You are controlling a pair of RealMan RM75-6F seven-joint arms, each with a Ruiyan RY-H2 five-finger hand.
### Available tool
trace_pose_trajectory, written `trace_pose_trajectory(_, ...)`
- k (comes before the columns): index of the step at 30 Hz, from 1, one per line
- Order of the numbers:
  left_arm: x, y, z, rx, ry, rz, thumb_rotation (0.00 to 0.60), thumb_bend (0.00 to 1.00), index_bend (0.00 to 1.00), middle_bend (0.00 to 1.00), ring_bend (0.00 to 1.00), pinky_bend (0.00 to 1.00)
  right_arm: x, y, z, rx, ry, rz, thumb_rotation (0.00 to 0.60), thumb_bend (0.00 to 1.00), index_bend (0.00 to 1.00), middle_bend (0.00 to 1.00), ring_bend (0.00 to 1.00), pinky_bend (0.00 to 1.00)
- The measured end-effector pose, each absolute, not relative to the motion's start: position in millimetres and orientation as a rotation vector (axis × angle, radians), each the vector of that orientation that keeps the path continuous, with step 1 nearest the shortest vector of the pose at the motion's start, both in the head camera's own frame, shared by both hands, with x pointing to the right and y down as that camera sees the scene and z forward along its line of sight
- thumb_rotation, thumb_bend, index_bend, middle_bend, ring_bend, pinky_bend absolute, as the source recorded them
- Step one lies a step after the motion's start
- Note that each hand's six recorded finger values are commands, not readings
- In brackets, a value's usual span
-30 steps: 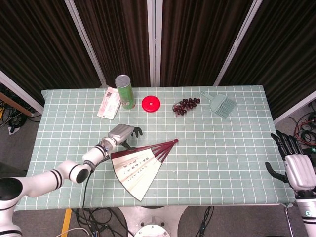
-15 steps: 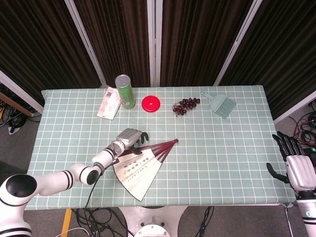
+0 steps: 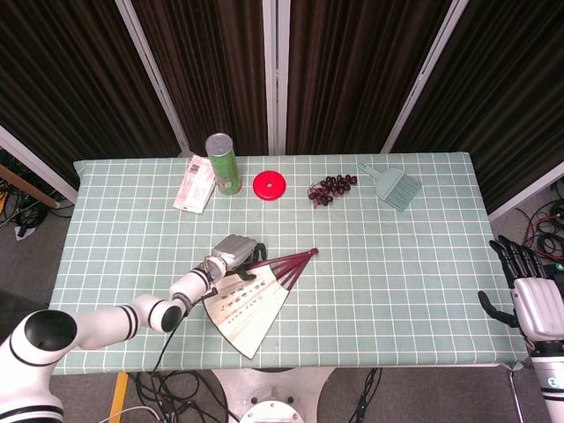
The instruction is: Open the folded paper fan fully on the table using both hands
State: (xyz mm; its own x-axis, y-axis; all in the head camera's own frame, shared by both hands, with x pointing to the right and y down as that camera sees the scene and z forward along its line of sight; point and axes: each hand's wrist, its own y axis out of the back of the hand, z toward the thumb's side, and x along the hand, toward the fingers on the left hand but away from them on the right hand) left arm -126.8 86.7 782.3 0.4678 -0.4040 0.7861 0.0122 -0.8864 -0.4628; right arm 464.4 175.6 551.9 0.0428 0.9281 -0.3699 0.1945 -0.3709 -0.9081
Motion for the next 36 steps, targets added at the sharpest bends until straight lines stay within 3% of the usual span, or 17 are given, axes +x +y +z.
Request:
trace_pose_trajectory(5,-127.5,88.3,786.1,-2.303,0.311,-1.411,0.600,0.33,0.43,0.54,0.56,0.64,465.6,176.2,551.2,-1.644,-1.155,1.381,0.600,0.27,0.00,0.00,0.00,0.00)
trace_pose_trajectory(11,-127.6,86.7,783.7,-2.292,0.326,-1.399,0.600,0.37,0.55,0.68,0.69,0.76,466.2,175.1,549.0,-1.637,-1.162,1.374,0.600,0.27,0.00,0.00,0.00,0.00)
trace_pose_trajectory(18,-132.9,80.7,761.6,-2.290,0.393,-1.336,0.600,0.39,0.63,0.74,0.74,0.81,460.2,170.3,552.8,-1.668,-1.141,1.359,0.600,0.27,0.00,0.00,0.00,0.00)
trace_pose_trajectory(25,-160.7,73.8,713.2,-2.306,0.579,-1.227,0.600,0.39,0.63,0.75,0.74,0.81,438.9,165.8,565.9,-1.824,-1.096,1.318,0.600,0.28,0.00,0.03,0.00,0.00)
trace_pose_trajectory(36,-213.0,57.5,620.8,-2.305,1.091,-0.891,0.600,0.40,0.63,0.74,0.74,0.81,361.8,153.4,606.1,-2.397,-0.951,1.206,0.600,0.29,0.03,0.11,0.00,0.00)
